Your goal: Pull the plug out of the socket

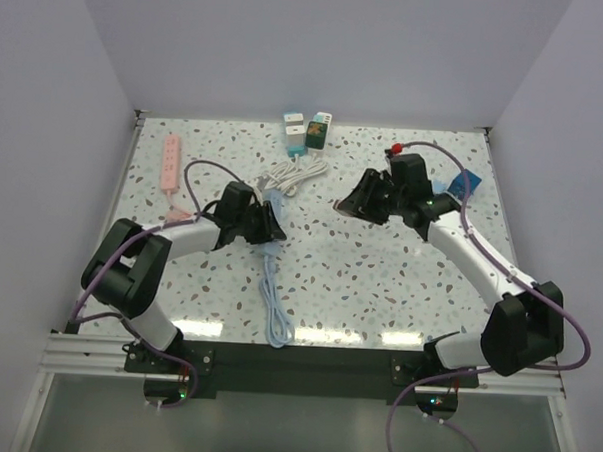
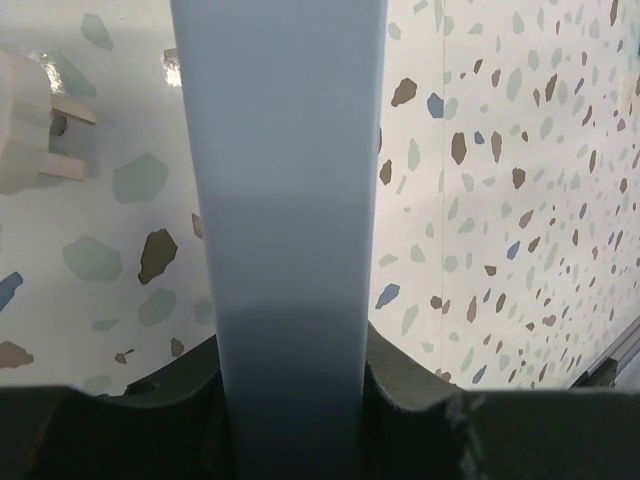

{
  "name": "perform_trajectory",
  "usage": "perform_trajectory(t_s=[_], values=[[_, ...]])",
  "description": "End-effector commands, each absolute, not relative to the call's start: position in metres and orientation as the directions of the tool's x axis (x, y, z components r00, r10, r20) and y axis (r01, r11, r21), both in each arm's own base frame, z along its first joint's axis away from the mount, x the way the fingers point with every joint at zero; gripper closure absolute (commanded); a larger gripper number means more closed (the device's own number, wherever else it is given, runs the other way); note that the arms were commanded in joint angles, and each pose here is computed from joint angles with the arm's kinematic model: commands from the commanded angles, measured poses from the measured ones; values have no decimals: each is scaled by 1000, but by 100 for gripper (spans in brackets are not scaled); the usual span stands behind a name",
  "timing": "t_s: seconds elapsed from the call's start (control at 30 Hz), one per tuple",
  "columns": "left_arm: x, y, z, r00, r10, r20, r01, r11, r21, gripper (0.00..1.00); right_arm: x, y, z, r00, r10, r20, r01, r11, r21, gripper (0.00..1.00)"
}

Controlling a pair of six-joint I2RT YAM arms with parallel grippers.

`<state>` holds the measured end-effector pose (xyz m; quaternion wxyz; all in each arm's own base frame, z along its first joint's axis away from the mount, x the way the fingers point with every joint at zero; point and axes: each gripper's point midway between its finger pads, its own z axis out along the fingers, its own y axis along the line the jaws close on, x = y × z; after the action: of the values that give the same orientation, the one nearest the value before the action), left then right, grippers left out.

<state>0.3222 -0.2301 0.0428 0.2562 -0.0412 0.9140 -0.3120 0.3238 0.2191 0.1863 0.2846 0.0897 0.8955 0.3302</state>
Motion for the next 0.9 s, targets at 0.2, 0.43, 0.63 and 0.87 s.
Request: perform_trajectory(t_s=[0.2, 0.43, 0.63, 0.87], values=[[365, -175, 145, -718, -281, -637, 111, 857, -503, 100, 371, 38, 111, -624, 604, -496, 525, 794, 306, 100], [375, -70, 150, -668, -375, -643, -74, 893, -444, 100, 387, -14, 82, -588, 674, -448, 673, 714, 191, 100], [380, -17, 143, -639, -441, -630, -169, 879, -445, 100, 398, -60, 82, -504, 710, -492, 765, 631, 127, 100], [400, 30, 118, -647, -472, -599, -261, 875, -407, 100, 419, -87, 80, -462, 725, -512, 802, 587, 108, 100]])
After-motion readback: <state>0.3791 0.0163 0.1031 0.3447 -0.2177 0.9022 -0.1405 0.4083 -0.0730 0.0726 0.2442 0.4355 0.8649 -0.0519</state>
